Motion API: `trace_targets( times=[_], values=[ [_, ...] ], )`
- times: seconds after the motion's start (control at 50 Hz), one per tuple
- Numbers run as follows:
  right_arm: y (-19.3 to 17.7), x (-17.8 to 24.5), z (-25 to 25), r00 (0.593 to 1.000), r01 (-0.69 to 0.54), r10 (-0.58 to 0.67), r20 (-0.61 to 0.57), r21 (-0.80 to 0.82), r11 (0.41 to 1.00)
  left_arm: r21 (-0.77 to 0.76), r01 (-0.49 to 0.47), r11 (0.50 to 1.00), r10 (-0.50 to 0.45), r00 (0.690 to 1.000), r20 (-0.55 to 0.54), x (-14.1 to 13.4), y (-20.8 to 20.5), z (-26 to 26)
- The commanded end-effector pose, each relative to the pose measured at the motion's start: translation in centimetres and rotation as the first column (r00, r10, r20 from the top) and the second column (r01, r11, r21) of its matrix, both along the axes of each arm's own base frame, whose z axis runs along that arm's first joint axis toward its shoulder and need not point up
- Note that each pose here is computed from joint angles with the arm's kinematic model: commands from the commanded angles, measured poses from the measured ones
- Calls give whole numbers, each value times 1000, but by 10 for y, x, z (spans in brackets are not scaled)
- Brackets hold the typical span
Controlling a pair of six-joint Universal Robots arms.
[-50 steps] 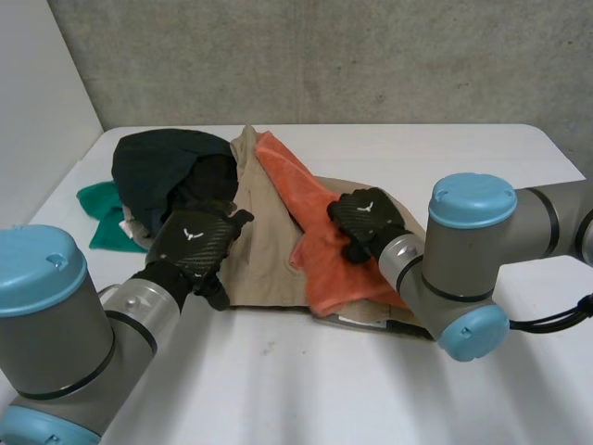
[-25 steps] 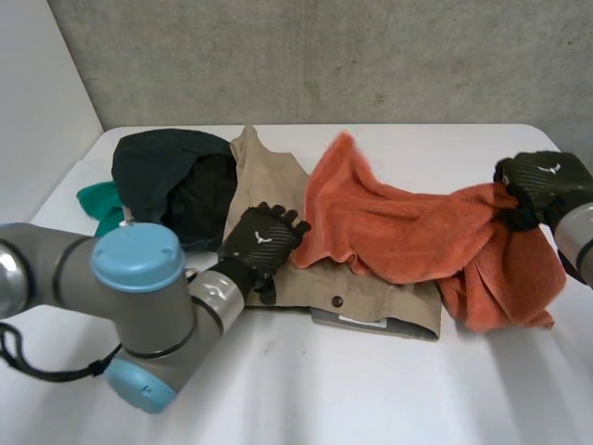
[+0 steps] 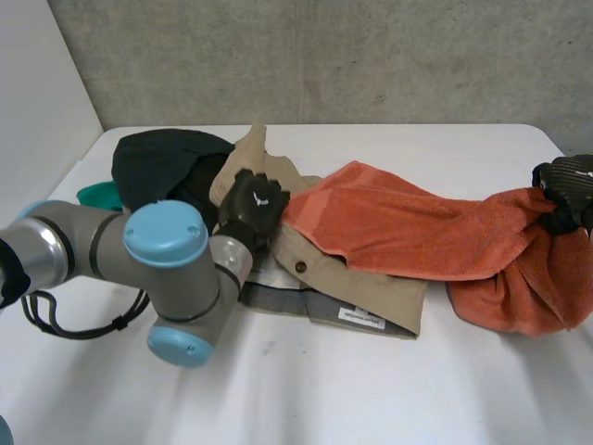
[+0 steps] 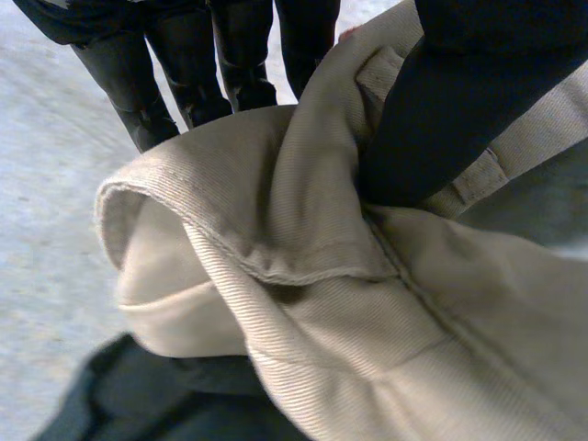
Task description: Fold the laundry.
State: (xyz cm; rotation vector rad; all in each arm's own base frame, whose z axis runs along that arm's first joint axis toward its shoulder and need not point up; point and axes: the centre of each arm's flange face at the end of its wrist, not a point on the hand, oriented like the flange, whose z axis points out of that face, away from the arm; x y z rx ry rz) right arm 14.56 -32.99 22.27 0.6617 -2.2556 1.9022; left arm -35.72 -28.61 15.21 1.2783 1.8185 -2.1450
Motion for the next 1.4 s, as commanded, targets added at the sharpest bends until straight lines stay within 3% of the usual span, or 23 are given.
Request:
trace_targets(
  times=[0.02, 0.08, 0.1, 0.16, 0.18, 0.26, 0.4, 0.48, 0.56, 0.72, 0.8, 0.9, 1.06, 1.24, 1.32, 1.4],
  values=[
    [-2, 0, 5, 1000, 3, -3, -1, -20, 1000, -157, -182, 971, 164, 979, -119, 29, -59, 64],
    [-5, 0, 10, 1000, 15, -15, -4, -37, 999, -260, -311, 914, 258, 941, -221, 59, -88, 120],
    [-5, 1, 11, 1000, 18, -18, -5, -38, 999, -317, -393, 863, 309, 907, -285, 81, -105, 154],
    [-7, 0, 12, 999, 35, -35, -8, -43, 998, -384, -512, 768, 378, 847, -374, 118, -128, 196],
    [-7, -1, 12, 999, 38, -38, -9, -43, 998, -419, -571, 706, 405, 811, -422, 141, -141, 220],
    [-6, 0, 7, 999, 37, -38, -11, -29, 999, -442, -631, 638, 448, 771, -454, 173, -163, 235],
    [2, 12, -1, 1000, 3, -3, -16, -2, 1000, -397, -602, 693, 471, 794, -384, 170, -174, 199],
    [4, 14, -2, 1000, 1, -1, -17, 2, 1000, -340, -560, 756, 469, 825, -315, 160, -172, 164],
    [5, 14, -4, 1000, 1, -1, -17, 10, 1000, -272, -432, 860, 381, 898, -221, 127, -152, 124],
    [6, 14, -7, 1000, 1, -1, -18, 17, 1000, -124, -224, 967, 212, 972, -104, 77, -92, 75],
    [7, 13, -9, 1000, 3, -2, -19, 26, 1000, -39, -72, 997, 69, 995, -66, 51, -61, 50],
    [8, 13, -12, 1000, 0, 1, -19, 36, 999, 55, 19, 998, -18, 1000, -15, 40, -53, 8],
    [12, 12, -19, 1000, -6, 7, -18, 60, 998, 30, 10, 999, -10, 1000, -24, 26, -87, -17],
    [13, 12, -20, 1000, -6, 7, -17, 66, 998, 29, -102, 994, 102, 995, 11, 46, -127, -32],
    [12, 12, -20, 1000, -7, 8, -19, 65, 998, -20, -182, 983, 182, 982, 43, 62, -146, -28],
    [13, 13, -21, 1000, -8, 10, -26, 68, 998, -89, -351, 932, 357, 932, 66, 96, -176, -22]
  ],
)
